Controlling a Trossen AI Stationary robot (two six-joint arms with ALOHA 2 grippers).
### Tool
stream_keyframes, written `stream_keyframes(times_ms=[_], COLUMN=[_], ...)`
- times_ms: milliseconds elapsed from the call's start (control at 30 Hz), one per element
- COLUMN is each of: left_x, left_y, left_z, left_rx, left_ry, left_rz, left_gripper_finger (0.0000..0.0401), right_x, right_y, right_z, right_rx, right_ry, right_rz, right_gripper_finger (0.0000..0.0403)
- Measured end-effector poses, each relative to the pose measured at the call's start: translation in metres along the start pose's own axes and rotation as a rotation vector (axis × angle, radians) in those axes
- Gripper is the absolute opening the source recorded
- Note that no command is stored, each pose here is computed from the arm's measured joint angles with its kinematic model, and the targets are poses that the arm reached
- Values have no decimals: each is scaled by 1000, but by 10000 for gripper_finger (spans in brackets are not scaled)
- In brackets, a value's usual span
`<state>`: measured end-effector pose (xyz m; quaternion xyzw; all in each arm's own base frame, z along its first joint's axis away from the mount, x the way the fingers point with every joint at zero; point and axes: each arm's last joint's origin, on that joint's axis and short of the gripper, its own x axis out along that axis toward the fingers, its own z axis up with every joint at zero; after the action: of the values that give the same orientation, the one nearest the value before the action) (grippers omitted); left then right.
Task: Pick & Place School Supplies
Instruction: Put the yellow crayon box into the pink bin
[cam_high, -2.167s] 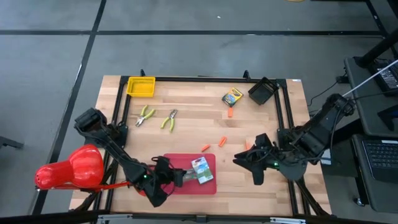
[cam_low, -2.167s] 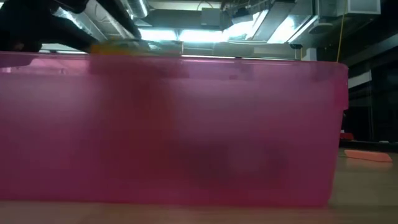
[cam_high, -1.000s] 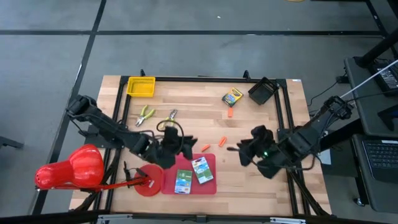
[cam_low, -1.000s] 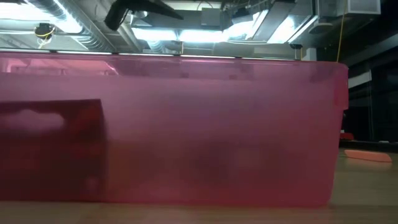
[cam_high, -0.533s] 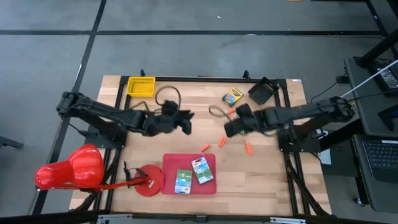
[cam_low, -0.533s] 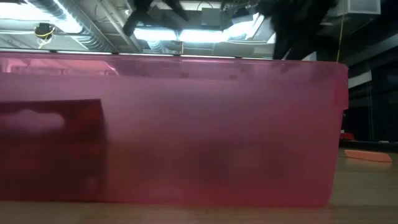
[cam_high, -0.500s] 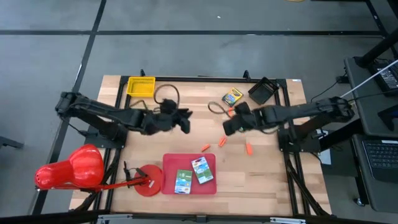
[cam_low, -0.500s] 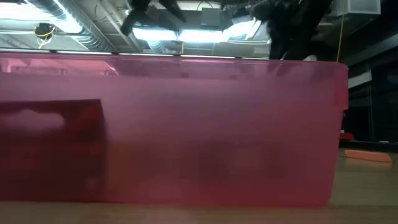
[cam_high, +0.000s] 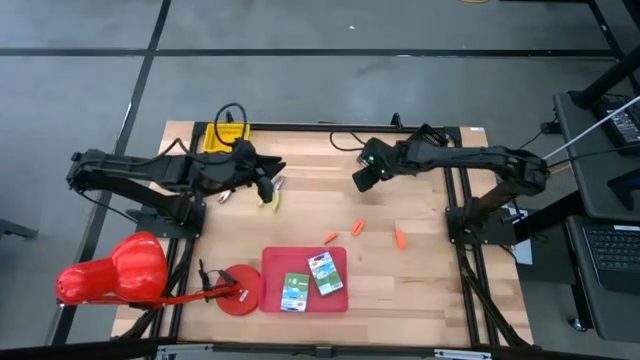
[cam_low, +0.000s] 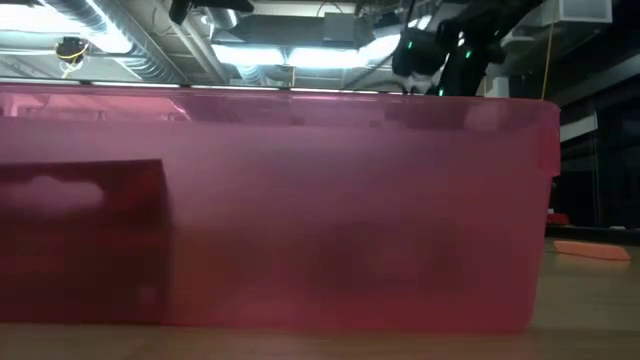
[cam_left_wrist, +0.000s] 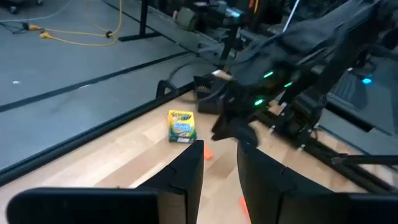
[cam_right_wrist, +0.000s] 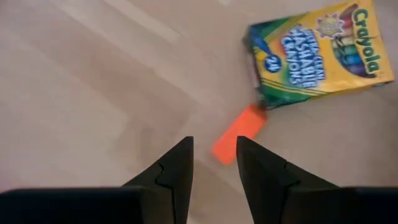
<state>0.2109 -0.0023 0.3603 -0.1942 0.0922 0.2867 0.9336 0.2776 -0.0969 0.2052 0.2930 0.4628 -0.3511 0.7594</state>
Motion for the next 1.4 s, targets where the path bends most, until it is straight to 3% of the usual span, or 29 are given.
stream_keyframes(times_ms=[167, 433, 667, 933, 1133, 1400], left_x=[-1, -1, -1, -3, -5, -6], left_y=[1, 0, -1, -4, -8, -10], left_z=[1, 0, 0, 0, 2, 1], left_rx=[-29, -114, -186, -237, -255, -264], left_ry=[-5, 9, 10, 7, -20, -25], left_rz=[1, -19, -25, -51, -72, -67], left_gripper_finger=[93, 85, 76, 67, 66, 61], right_x=[11, -5, 14, 52, 59, 45], right_y=[-3, 14, -11, -21, -16, -6], right_z=[5, 17, 22, 21, 24, 47], right_rx=[-71, -182, -83, -97, -127, -160], right_ry=[9, -68, 34, 134, 84, 4], right_rz=[-44, -14, -123, -210, -208, -188], right_gripper_finger=[104, 7, 3, 2, 1, 1])
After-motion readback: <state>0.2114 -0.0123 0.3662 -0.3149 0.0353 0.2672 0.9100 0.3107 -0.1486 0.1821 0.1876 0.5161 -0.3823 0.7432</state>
